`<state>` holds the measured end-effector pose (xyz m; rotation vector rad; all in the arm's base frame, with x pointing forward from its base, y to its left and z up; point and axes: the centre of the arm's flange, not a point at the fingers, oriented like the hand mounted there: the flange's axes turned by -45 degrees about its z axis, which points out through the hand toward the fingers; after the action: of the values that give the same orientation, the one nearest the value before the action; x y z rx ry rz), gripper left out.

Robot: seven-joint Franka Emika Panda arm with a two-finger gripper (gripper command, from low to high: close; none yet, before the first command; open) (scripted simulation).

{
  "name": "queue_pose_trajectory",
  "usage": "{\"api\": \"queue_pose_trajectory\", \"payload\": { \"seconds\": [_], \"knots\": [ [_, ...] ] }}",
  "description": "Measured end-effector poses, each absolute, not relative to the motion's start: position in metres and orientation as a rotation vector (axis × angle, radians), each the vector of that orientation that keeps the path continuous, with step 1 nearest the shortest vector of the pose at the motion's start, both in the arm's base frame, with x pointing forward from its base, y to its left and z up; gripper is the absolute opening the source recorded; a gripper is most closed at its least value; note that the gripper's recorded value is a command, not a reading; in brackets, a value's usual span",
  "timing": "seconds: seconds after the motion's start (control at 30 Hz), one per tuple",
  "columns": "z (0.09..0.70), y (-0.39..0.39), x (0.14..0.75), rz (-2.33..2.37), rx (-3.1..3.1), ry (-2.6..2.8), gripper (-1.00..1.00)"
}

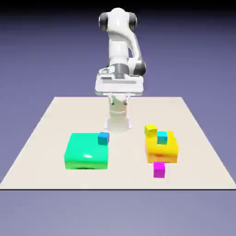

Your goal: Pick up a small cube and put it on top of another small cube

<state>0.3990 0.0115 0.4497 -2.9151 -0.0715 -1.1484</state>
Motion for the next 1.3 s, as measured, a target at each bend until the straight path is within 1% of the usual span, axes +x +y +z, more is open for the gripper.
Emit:
{"api": "queue_pose_trajectory", "payload": {
  "seconds": [0.2, 0.4, 0.6, 0.8, 0.83, 1.1, 1.13, 1.2, 1.3],
  "knots": [
    [0.400, 0.051, 0.441, -0.777, -2.961, -0.023, 0.00],
    [0.339, 0.100, 0.470, -0.411, -3.010, 0.017, 0.00],
    [0.270, 0.150, 0.483, -0.055, -3.063, 0.061, 0.00],
    [0.196, 0.198, 0.478, 0.284, -3.120, 0.105, 0.00],
    [0.196, 0.198, 0.478, 0.284, -3.121, 0.105, 0.00],
    [0.129, 0.198, 0.470, 0.286, -3.125, 0.104, 0.00],
    [0.126, 0.199, 0.469, 0.286, -3.121, 0.104, -1.00],
    [0.126, 0.199, 0.469, 0.285, -3.120, 0.104, -1.00],
    [0.148, 0.196, 0.474, 0.287, -3.138, 0.106, -1.00]
  ]
}}
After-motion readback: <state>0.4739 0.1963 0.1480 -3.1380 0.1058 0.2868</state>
